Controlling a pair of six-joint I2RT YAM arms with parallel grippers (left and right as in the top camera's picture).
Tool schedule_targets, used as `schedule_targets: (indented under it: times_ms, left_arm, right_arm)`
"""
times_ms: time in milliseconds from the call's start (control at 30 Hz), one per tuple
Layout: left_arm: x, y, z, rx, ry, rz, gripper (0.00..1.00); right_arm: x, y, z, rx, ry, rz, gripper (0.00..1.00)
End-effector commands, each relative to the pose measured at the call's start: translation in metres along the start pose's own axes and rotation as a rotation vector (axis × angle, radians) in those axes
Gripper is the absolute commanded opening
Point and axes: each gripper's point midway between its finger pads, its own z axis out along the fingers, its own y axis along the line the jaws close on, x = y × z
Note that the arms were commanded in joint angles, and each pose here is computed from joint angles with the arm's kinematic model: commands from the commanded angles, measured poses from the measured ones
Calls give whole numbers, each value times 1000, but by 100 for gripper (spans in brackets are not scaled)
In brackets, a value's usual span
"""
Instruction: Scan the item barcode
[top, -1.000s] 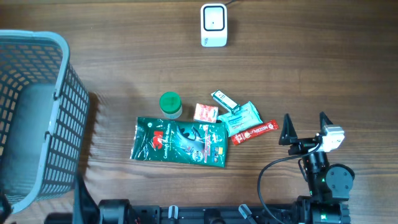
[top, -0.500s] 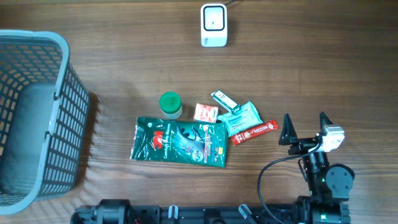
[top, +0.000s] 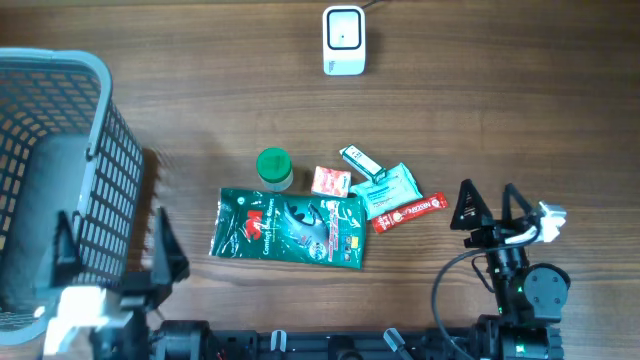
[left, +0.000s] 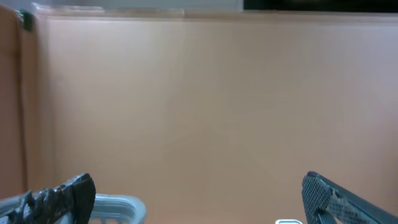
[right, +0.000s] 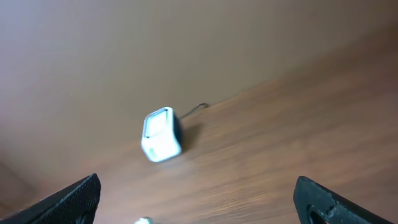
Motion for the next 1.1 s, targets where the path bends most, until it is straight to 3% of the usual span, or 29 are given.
schedule_targets:
  times_ms: [0, 100, 200, 333, 567, 733, 833, 933, 1067]
  left_arm:
    - [81, -20, 10, 104, 163, -17, 100]
    - [124, -32, 10, 171, 249, -22, 100]
    - [161, -36, 10, 192, 294, -26, 100]
    - [190, -50, 7, 271, 298, -38, 100]
    - [239, -51, -6, 273, 429, -52, 100]
    - [269, -34, -17, 175, 563, -34, 100]
    - [272, -32, -17, 161, 568, -29, 100]
    - [269, -33, -12, 166, 518, -27, 100]
    - [263, -35, -8, 188, 472, 5, 100]
  right_arm:
    - [18, 36, -5, -192, 135, 244, 100]
    - [35, 62, -15, -337, 261, 250, 100]
    - [51, 85, -32, -450, 428, 402, 100]
    - [67, 97, -46, -564, 505, 258, 100]
    - [87, 81, -39, -487, 604, 242, 100]
    - [51, 92, -31, -397, 603, 122, 99]
    - [13, 92, -37, -248, 573, -13, 100]
    - [-19, 104, -53, -167, 551, -33, 100]
    - [-3, 99, -83, -50, 691, 111, 100]
